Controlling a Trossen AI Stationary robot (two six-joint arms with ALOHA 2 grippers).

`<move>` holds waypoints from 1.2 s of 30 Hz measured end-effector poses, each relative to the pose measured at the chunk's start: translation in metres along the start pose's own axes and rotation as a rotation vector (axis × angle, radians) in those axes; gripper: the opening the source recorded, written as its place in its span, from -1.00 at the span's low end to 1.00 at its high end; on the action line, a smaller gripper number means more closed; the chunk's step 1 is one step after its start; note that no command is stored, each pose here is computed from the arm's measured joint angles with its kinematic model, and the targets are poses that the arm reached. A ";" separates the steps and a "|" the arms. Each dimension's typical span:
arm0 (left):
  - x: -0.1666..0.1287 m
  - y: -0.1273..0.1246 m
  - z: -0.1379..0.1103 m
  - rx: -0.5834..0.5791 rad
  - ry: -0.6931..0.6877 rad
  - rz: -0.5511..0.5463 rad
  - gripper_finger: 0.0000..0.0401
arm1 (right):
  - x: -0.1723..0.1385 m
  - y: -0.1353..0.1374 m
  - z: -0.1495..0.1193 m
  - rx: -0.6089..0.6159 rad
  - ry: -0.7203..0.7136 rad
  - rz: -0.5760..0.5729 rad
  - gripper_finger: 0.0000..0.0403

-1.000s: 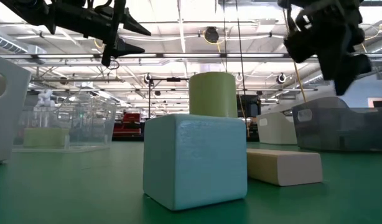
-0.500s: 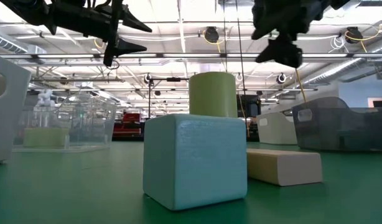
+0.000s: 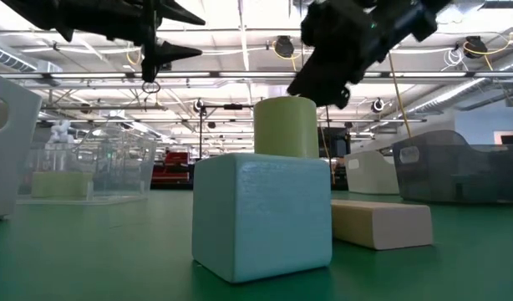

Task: Sort & place blocks by color
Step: Put the brown block into the gray bin

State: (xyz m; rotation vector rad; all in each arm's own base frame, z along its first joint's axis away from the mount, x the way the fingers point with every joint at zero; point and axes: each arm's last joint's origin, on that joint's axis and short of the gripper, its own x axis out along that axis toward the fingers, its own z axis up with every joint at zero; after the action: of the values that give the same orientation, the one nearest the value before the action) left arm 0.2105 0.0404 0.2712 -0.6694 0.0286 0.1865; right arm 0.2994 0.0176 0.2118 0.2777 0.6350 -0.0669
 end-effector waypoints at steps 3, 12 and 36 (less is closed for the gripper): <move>0.000 -0.003 -0.002 -0.013 0.010 -0.013 0.21 | 0.015 -0.001 -0.004 -0.071 0.000 0.000 0.01; 0.000 -0.014 -0.011 -0.186 0.055 -0.060 0.21 | 0.054 0.013 -0.022 -0.093 -0.038 0.044 0.01; -0.008 -0.049 -0.039 -0.236 0.121 -0.121 0.21 | 0.103 0.030 -0.083 -0.017 0.000 -0.201 -0.04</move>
State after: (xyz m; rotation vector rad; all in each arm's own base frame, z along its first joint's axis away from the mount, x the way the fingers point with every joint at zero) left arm 0.2129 -0.0230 0.2713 -0.9149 0.0829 0.0327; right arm 0.3389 0.0719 0.0943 0.1966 0.6616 -0.2544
